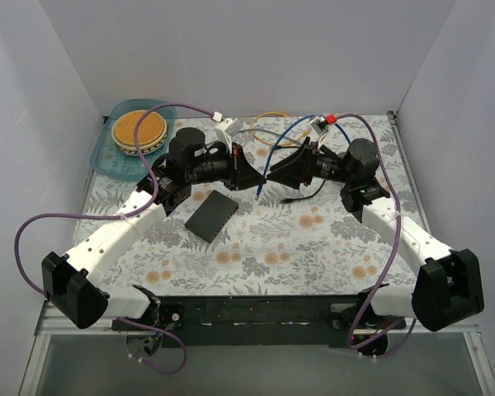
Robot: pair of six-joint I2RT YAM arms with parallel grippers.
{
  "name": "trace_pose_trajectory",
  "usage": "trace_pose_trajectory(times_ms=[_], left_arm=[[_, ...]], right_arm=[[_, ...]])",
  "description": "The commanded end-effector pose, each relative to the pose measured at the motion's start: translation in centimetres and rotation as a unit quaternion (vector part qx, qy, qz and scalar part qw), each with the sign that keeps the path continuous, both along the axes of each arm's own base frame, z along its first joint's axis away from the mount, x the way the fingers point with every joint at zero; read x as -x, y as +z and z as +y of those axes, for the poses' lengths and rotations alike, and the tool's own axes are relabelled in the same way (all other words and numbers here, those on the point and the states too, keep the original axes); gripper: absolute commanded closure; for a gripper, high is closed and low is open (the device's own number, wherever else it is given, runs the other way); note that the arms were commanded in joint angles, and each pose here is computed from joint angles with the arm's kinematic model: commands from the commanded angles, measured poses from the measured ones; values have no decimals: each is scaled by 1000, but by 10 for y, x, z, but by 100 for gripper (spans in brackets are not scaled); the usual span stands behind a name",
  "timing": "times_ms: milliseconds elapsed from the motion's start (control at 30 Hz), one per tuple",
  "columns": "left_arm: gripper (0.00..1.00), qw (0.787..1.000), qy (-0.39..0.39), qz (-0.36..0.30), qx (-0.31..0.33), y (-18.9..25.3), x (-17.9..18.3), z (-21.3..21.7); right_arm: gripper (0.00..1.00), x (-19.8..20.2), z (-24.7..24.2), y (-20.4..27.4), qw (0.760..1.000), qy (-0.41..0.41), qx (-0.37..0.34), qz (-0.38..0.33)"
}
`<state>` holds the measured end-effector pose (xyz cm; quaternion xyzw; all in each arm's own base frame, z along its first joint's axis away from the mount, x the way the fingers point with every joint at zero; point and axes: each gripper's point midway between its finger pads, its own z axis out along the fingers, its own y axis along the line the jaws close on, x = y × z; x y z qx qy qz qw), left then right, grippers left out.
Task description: Insert the plug into the switch port
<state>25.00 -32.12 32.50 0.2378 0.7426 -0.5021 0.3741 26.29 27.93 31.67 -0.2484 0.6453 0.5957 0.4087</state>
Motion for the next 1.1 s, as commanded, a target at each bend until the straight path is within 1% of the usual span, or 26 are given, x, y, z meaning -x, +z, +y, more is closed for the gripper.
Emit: trace_pose_trajectory(times_ms=[0,133,200,233,333,367,400,433,467,567,633,667,700,733,800,833,867,900,933,967,1000,1033,1067], left_arm=[[100,1000,-18,-16,15,10,8,0],[100,999,-27,-15,17,10,10,-2],[100,999,-35,-11,17,9,12,-4],[100,999,-44,-7,18,7,14,-5],[100,998,-56,1,19,5,17,-7],[100,998,-62,2,20,3,18,-8],[100,998,-66,3,20,3,19,-8],[99,997,-69,3,21,4,19,-9],[98,997,-72,5,22,4,20,-9],[94,997,-71,8,20,1,19,-10],[74,998,-59,10,12,-2,15,-9],[62,999,-52,10,10,-2,13,-8],[34,999,-37,8,5,-2,9,-6],[20,1000,-28,8,3,-3,6,-5],[2,1000,1,0,1,1,0,-1],[2,1000,9,-3,-1,0,-2,1],[2,1000,22,-4,-5,0,-5,3],[2,999,44,-9,-9,1,-10,7],[2,998,57,-11,-13,0,-13,10],[2,997,70,-12,-21,-3,-15,13],[2,996,84,-16,-26,-3,-17,16],[2,993,111,-22,-34,-4,-23,21],[2,992,117,-27,-45,-7,-22,22]], right_arm=[[36,22,4,35,995,59,-65,-46],[38,22,5,32,995,65,-75,-28],[40,25,4,36,993,72,-88,-39],[41,25,5,34,993,75,-92,-22],[48,25,6,35,991,83,-102,-25],[52,25,6,36,991,86,-106,-15],[55,25,7,38,989,91,-111,-22],[58,25,7,38,989,93,-113,-20],[70,25,7,39,989,96,-115,-11],[98,25,9,40,987,107,-118,-11],[99,24,9,41,987,112,-117,-5],[99,24,9,41,987,111,-117,-3],[99,23,9,43,987,108,-116,-8],[99,19,11,37,989,101,-106,17],[99,14,11,35,992,81,-93,6],[99,9,11,35,994,67,-87,3],[99,3,11,22,996,50,-63,47],[99,-4,9,24,997,17,-59,48],[99,-12,7,28,999,-9,-45,18],[99,-18,4,6,996,-39,-6,75],[99,-33,-5,12,993,-102,5,63],[99,-39,-11,14,989,-134,20,55],[99,-49,-22,4,979,-185,40,79]])
